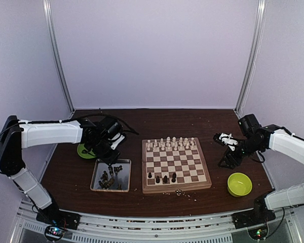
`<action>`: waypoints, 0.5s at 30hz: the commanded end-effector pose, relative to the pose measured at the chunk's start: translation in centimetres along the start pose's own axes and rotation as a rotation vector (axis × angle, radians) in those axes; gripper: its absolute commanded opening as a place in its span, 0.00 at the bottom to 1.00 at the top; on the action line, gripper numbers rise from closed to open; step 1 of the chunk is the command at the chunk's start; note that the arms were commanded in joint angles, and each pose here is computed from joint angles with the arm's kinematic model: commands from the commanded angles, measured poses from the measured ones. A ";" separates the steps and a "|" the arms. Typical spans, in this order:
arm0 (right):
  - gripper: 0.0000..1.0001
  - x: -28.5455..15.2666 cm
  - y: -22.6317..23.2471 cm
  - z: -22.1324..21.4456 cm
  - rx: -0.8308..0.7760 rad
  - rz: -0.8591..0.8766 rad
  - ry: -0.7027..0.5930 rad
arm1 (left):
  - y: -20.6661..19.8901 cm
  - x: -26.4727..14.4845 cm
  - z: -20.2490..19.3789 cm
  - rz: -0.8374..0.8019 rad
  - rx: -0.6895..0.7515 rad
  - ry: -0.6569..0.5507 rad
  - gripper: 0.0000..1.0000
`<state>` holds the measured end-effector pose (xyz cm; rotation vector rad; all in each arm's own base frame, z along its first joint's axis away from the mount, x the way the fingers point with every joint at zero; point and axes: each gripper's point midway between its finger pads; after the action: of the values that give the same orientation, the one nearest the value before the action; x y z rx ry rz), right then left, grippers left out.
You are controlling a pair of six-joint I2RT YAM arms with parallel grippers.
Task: Set up the chess pieces on the board
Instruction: Pick up the pawn from the storage box.
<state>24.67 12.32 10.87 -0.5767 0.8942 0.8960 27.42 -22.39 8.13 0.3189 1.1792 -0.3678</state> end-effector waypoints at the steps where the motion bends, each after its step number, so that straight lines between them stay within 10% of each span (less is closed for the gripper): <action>1: 0.69 -0.3 -0.2 0.5 -0.013 -0.008 -0.005 | 1.8 -1.3 -0.9 0.049 -0.061 -0.008 0.32; 15: 0.68 -0.1 -0.1 0.6 -0.016 0.001 -0.001 | 2.4 -1.5 -5.6 -0.096 -0.114 0.052 0.33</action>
<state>24.59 12.48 10.70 -0.5791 0.8995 0.9037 23.80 -17.12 8.72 0.2033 1.2180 -0.3247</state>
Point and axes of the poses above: each gripper's point midway between its finger pads, its own x axis out along the fingers, its own y axis along the line the jaws close on, z = x × y, and after that the axes turned 9 degrees about -x, right-handed
